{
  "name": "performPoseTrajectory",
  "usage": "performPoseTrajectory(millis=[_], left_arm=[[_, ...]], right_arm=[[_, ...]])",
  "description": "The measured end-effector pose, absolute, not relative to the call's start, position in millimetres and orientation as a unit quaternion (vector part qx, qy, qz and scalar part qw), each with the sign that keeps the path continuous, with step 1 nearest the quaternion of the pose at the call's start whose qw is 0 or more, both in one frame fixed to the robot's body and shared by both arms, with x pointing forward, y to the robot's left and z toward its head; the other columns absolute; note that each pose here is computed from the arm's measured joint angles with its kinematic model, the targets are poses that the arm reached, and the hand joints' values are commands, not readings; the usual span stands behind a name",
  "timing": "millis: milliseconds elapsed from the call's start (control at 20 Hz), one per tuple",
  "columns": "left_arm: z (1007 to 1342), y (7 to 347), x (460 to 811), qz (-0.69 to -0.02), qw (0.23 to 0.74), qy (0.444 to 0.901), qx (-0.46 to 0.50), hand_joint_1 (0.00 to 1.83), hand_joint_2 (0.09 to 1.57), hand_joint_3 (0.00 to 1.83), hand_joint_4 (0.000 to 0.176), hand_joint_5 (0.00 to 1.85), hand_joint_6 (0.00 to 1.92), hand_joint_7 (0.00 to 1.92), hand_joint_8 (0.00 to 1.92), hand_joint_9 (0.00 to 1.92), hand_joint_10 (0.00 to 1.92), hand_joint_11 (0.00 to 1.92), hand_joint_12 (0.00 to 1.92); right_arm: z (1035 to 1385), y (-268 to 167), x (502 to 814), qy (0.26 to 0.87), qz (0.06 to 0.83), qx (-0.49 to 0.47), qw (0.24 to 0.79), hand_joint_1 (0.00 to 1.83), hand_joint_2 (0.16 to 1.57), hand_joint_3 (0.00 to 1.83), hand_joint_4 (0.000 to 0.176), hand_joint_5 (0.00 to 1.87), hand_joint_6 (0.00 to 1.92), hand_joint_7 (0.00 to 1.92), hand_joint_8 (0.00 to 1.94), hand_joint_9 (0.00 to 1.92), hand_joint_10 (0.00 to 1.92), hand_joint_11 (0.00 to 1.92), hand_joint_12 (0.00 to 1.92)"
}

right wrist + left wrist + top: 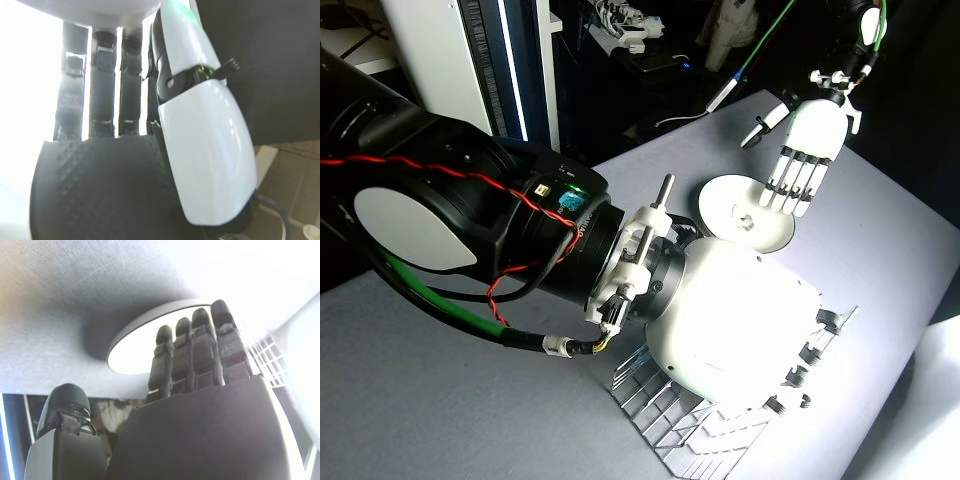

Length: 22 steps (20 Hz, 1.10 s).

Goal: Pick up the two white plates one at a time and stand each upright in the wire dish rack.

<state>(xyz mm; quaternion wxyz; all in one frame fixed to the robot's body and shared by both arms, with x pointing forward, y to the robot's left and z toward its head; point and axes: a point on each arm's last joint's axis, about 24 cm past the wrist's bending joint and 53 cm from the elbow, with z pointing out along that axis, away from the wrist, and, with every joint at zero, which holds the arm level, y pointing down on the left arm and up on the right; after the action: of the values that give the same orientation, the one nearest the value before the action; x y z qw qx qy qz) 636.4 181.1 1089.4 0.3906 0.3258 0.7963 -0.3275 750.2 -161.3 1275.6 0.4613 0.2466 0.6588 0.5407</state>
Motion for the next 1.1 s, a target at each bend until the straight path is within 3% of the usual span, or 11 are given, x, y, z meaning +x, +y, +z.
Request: performPoseTrajectory(millis=[250,550,1000,1100], left_arm=[[1084,181,636,-0.326,0.387,0.799,0.325,0.00,1.10,0.00,0.000,0.16,0.00,0.14,0.00,0.13,0.00,0.00,0.34],[1079,184,634,-0.326,0.380,0.804,0.321,0.00,1.10,0.00,0.000,0.15,0.00,0.14,0.00,0.12,0.00,0.00,0.32],[1058,191,624,-0.340,0.348,0.827,0.282,0.00,1.11,0.00,0.000,0.15,0.00,0.13,0.00,0.12,0.00,0.00,0.30],[1053,193,621,-0.345,0.341,0.832,0.270,0.00,1.11,0.00,0.000,0.16,0.00,0.13,0.00,0.11,0.00,0.00,0.29]], right_arm=[[1303,-149,744,0.648,0.547,0.196,0.492,1.25,1.13,0.00,0.000,0.69,0.00,0.77,0.00,0.80,0.00,0.39,1.07],[1325,-113,717,0.640,0.543,0.068,0.539,1.24,1.08,0.00,0.000,0.63,0.00,0.70,0.00,0.74,0.00,0.32,1.09],[1331,-43,644,0.614,0.544,-0.132,0.556,1.25,0.99,0.00,0.000,0.47,0.01,0.45,0.00,0.48,0.00,0.01,1.16],[1323,-31,627,0.615,0.537,-0.169,0.552,1.27,1.02,0.00,0.000,0.44,0.00,0.41,0.00,0.40,0.00,0.00,1.10]])
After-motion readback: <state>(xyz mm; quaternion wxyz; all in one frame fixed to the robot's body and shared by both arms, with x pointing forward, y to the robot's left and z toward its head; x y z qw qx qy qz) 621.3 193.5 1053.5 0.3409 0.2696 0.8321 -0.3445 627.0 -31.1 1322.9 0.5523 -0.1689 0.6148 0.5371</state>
